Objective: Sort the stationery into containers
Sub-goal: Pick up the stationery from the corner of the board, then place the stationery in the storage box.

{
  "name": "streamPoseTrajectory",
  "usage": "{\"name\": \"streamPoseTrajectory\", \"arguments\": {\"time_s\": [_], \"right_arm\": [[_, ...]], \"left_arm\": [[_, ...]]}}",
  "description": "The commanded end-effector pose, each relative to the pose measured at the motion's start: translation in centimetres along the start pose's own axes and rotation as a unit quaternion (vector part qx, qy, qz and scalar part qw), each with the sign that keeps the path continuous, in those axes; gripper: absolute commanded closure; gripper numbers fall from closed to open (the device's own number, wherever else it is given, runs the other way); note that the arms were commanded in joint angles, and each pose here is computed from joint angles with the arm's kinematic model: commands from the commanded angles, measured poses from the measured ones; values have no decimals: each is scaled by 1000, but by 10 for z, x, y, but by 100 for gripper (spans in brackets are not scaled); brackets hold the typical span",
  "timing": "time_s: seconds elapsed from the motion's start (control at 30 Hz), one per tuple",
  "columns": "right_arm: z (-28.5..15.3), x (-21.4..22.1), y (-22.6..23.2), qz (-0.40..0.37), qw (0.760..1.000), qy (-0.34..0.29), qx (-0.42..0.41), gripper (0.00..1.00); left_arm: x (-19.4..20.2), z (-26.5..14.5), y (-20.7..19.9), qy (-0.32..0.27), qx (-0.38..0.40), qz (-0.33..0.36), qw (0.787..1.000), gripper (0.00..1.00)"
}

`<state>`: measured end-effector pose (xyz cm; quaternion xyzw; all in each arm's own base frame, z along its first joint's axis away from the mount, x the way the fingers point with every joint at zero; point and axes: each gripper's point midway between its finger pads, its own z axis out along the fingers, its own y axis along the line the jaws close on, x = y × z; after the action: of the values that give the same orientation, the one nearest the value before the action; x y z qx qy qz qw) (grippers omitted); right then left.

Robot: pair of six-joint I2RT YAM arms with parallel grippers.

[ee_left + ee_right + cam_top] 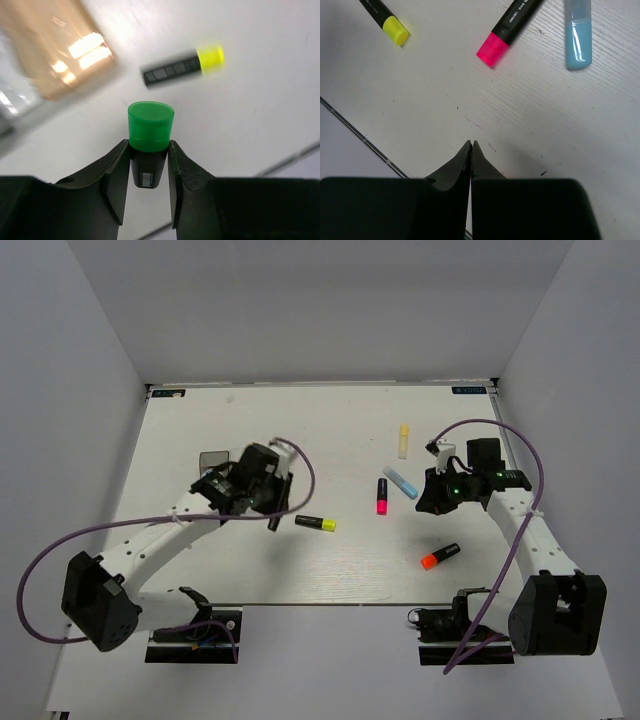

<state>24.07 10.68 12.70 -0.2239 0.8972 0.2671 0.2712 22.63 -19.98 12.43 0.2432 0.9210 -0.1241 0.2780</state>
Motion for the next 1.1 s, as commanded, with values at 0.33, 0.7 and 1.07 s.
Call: {"name": "streamPoseTrajectory", "arguments": {"time_s": [0.33, 0.7, 1.07], "right_arm": [[-10, -12, 9, -19, 999, -25, -11, 67], [-6, -9, 22, -51, 997, -17, -60, 10], [45, -8, 72, -236, 956, 50, -169, 26]], "left_arm": [[-104, -4, 150, -60, -213, -195, 956, 100], [-92, 29, 195, 3, -257, -188, 948, 66], [-112, 7, 186, -30, -223, -185, 957, 14]]}}
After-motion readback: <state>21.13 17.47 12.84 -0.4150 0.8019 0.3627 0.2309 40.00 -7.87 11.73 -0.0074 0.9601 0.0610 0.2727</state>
